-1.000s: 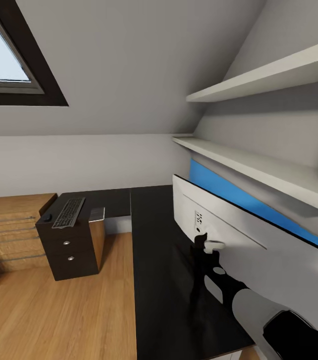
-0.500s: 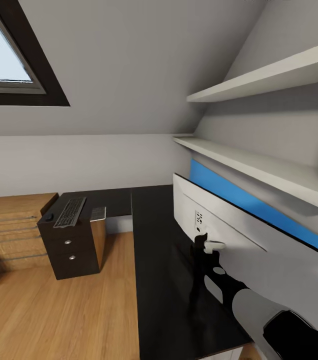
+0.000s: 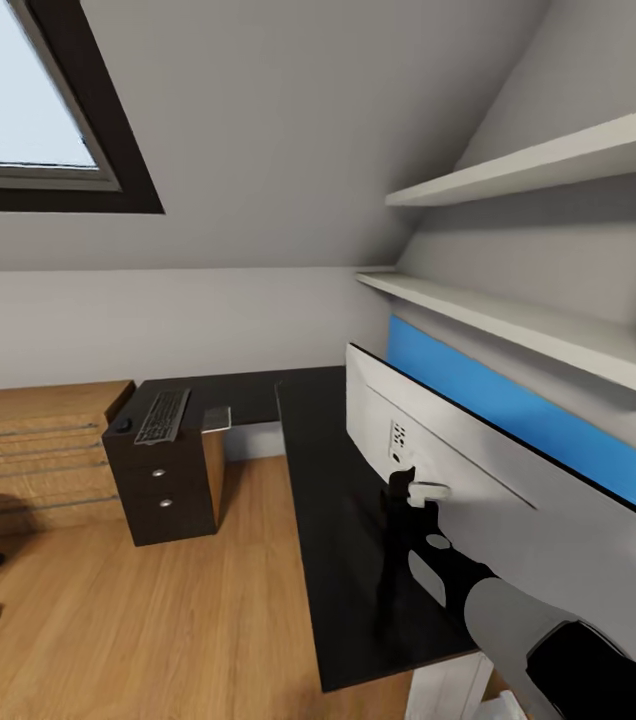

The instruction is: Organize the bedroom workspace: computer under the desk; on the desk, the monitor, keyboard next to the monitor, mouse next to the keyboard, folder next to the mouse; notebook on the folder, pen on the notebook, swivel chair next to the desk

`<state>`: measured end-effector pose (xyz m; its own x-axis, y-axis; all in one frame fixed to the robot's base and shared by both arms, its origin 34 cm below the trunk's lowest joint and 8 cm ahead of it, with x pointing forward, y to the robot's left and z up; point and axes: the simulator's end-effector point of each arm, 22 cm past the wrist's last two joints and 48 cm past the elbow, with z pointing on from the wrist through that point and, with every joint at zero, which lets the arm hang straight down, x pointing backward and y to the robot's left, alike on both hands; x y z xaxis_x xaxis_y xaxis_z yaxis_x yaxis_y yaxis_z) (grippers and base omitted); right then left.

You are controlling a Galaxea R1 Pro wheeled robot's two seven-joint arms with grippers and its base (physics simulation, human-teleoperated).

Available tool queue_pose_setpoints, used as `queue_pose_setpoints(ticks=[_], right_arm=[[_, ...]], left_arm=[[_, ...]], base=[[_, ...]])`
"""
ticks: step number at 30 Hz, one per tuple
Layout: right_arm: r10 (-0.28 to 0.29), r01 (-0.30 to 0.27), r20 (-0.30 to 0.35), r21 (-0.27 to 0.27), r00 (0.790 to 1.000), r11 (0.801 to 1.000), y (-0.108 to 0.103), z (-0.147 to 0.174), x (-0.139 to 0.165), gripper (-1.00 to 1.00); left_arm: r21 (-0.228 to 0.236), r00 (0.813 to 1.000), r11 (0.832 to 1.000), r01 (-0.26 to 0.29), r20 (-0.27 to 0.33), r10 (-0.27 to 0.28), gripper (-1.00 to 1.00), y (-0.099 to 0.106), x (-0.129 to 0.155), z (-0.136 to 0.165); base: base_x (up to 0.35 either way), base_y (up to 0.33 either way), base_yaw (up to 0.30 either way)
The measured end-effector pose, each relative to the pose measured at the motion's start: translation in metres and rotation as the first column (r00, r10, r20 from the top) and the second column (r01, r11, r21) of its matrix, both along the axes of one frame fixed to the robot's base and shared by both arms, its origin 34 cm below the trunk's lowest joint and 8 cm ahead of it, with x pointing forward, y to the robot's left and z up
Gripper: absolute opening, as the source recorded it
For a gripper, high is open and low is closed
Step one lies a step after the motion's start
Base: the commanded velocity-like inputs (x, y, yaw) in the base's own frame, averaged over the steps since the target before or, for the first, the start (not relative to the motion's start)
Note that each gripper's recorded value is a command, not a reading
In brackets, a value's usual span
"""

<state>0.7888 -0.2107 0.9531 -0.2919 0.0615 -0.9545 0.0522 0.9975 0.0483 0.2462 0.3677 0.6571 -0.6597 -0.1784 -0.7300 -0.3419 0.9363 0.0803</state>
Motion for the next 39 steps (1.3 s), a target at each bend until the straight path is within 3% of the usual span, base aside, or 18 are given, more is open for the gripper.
queue_pose_setpoints(ticks=[18,39], right_arm=[[0.0,0.0,0.0,0.001,1.0,1.0,0.0,0.0,0.0,-1.0],[0.004,-0.004,0.001,0.001,1.0,1.0,0.0029,0.0005,-0.0005,-1.0]], left_arm=[[0.0,1.0,1.0,0.0,-0.001,0.0,1.0,0.0002,-0.0002,-0.0001],[0.001,1.0,1.0,-0.002,-0.004,0.002,1.0,0.001,-0.001,-0.0004]], base=[[-0.238,0.221,0.0],[-0.04,0.073,0.0]])
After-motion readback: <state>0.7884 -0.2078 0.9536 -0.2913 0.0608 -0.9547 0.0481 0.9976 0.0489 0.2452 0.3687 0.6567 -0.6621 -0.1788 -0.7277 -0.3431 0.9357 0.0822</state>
